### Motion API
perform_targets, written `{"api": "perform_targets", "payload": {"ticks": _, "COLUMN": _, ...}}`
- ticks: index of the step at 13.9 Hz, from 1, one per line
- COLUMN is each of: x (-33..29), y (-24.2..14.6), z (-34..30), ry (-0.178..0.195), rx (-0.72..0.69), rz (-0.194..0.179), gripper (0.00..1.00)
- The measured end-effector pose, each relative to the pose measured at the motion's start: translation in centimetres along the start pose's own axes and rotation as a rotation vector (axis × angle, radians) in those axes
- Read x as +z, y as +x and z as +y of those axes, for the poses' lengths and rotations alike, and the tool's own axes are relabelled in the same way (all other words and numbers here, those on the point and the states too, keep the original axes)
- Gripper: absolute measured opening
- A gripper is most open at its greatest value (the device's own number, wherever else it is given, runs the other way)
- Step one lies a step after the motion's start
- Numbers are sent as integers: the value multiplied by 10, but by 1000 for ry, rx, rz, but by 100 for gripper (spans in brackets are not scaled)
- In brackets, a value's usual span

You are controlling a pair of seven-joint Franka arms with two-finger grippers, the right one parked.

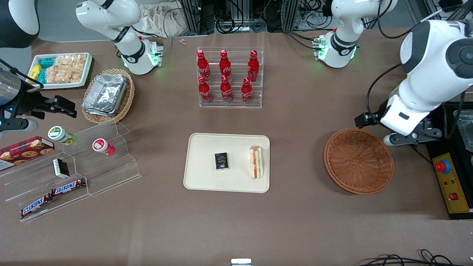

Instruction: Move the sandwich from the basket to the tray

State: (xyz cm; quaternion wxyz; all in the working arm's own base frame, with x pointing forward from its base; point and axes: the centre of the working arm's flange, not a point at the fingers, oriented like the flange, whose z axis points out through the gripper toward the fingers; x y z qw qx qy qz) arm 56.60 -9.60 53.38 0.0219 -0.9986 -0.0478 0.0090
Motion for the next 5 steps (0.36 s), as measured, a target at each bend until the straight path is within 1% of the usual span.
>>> {"api": "perform_targets", "payload": {"ticks": 1, "x": -4, "y": -1, "z": -3, "ry": 0, "rx": 9, "rz": 2, "gripper": 100}}
{"api": "perform_targets", "payload": {"ticks": 2, "x": -9, "y": -1, "z": -4, "ry": 2, "rx": 15, "rz": -8, "gripper": 100}}
{"api": "perform_targets", "payload": {"ticks": 4, "x": -16, "y": 2, "z": -6, "ry": 8, "rx": 32, "rz": -54, "gripper": 100}}
{"api": "perform_targets", "payload": {"ticks": 5, "x": -18, "y": 6, "z": -7, "ry": 5, "rx": 45, "rz": -68, "gripper": 100}}
